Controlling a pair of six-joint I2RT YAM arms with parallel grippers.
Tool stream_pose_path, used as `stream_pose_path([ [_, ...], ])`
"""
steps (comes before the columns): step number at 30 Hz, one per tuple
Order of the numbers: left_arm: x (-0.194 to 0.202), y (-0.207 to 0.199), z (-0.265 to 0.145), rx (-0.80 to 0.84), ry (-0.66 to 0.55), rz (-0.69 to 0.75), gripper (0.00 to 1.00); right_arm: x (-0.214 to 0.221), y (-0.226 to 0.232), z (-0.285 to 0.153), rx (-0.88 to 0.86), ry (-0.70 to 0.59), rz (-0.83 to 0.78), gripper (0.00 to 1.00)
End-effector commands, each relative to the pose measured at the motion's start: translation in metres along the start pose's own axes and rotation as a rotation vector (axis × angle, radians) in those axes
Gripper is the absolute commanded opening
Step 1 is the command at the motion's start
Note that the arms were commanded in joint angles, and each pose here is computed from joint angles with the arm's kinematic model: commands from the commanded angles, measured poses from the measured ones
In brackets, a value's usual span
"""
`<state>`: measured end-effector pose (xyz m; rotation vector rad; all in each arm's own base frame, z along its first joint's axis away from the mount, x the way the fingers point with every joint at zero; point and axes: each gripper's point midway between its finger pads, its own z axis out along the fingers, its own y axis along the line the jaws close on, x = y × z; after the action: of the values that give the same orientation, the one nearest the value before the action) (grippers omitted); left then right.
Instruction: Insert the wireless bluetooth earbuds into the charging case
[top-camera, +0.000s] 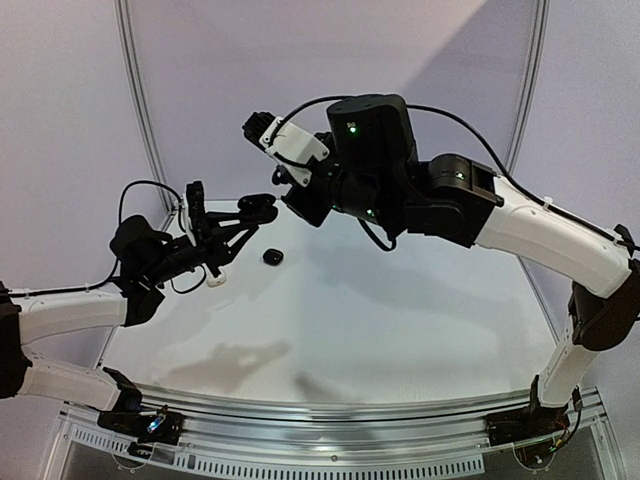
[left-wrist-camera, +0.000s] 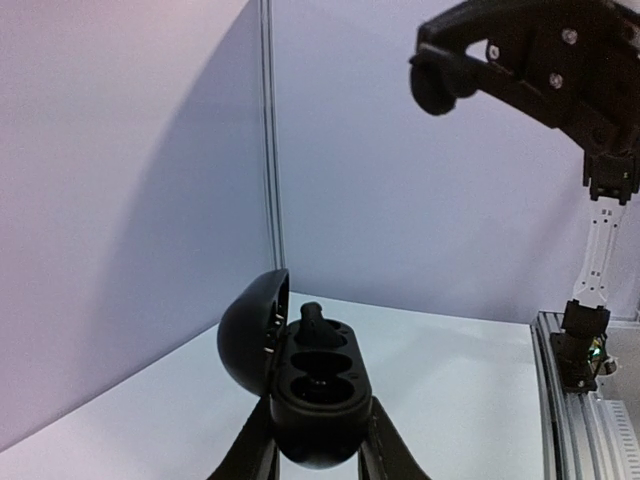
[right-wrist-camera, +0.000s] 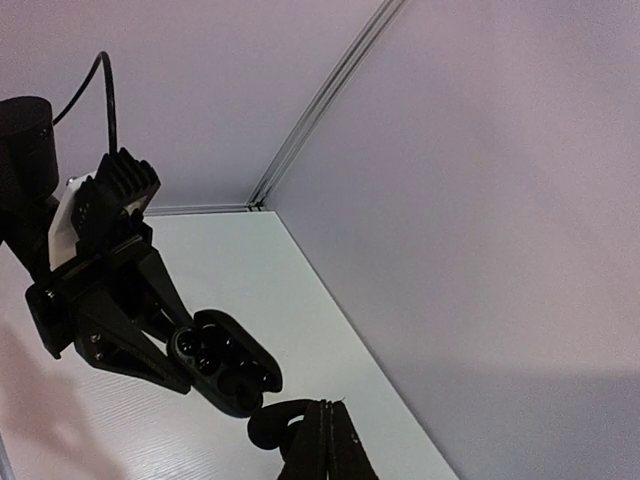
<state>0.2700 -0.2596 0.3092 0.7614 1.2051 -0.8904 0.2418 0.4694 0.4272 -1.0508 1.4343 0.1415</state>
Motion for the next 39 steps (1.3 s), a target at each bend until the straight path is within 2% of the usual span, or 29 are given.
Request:
stream_pose_path([
  [1, -0.010, -0.005, 0.007, 0.012, -0.034, 0.100, 0.00, -0.014, 0.014, 0.019, -0.001, -0.071, -0.188, 0.00],
  [10, -0.021, -0.010, 0.009, 0.022, -0.083, 0.163, 0.00, -0.022, 0.046, 0.033, -0.093, -0.142, -0.256, 0.00],
  [16, -0.023, -0.005, 0.010, 0.001, -0.088, 0.081, 0.00, -0.016, 0.057, 0.039, -0.117, -0.135, -0.266, 0.00],
  [30, -0.029, -0.006, 0.011, 0.013, -0.100, 0.033, 0.00, -0.001, 0.049, 0.062, 0.014, -0.080, -0.289, 0.00],
  [39, -0.031, -0.004, 0.012, -0.006, -0.110, 0.025, 0.00, 0.004, 0.041, 0.063, 0.066, -0.062, -0.227, 0.00],
])
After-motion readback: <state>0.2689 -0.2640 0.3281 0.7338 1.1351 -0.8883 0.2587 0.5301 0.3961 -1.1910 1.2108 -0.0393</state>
